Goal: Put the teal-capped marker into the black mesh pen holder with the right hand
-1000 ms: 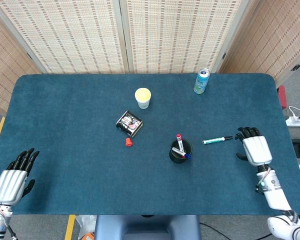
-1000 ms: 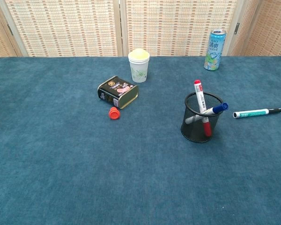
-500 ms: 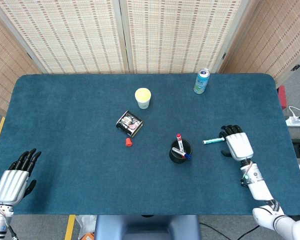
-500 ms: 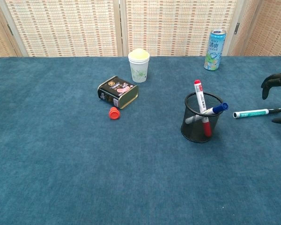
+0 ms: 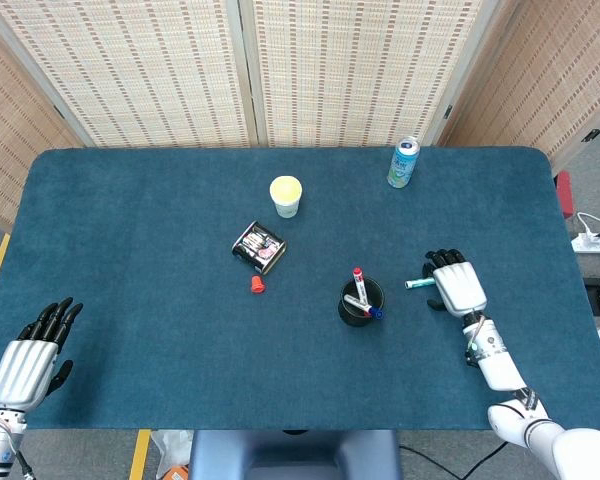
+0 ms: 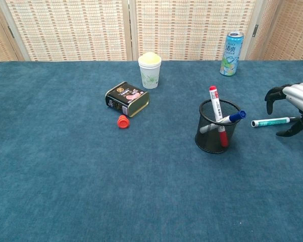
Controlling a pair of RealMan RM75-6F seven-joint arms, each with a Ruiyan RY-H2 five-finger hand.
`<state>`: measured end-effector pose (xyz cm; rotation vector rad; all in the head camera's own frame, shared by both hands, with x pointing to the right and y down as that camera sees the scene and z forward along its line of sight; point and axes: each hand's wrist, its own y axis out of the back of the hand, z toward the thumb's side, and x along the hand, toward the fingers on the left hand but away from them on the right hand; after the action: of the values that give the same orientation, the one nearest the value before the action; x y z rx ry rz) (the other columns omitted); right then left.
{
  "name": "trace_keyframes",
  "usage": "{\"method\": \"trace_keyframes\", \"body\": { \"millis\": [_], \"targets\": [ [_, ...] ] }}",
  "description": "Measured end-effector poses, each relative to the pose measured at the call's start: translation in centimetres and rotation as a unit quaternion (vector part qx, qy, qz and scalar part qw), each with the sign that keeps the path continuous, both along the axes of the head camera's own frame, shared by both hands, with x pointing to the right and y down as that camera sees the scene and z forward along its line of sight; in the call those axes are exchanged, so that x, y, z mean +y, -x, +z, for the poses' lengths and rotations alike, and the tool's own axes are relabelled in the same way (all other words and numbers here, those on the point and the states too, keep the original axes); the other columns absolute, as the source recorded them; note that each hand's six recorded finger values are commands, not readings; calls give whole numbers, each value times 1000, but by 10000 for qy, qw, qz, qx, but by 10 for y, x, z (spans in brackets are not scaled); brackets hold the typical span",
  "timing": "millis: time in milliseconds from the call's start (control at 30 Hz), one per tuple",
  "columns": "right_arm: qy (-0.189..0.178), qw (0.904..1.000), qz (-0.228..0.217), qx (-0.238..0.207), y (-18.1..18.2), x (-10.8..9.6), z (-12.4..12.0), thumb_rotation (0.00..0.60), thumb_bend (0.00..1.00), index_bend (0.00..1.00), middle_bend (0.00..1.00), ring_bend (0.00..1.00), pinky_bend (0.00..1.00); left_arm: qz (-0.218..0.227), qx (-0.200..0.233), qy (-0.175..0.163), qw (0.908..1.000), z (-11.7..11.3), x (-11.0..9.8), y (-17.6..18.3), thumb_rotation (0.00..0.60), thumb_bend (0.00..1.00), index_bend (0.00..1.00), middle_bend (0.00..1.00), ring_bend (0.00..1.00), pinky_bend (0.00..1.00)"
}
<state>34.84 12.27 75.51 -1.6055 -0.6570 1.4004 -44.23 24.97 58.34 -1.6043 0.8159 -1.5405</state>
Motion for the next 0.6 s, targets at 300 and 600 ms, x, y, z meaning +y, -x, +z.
{"method": "trace_keyframes", "body": {
  "millis": [300, 600],
  "targets": [
    [71, 10000, 7, -64, 13, -9, 10, 600, 42, 486, 243, 190, 217, -59, 4, 91, 9999, 4, -1, 2, 600, 303, 22, 0, 53, 273],
    [164, 9999, 28, -26, 20, -14, 19, 600, 101, 483, 242, 190, 217, -152, 19, 172, 9997, 7, -3, 6, 600, 304, 21, 0, 52, 274]
  ]
}}
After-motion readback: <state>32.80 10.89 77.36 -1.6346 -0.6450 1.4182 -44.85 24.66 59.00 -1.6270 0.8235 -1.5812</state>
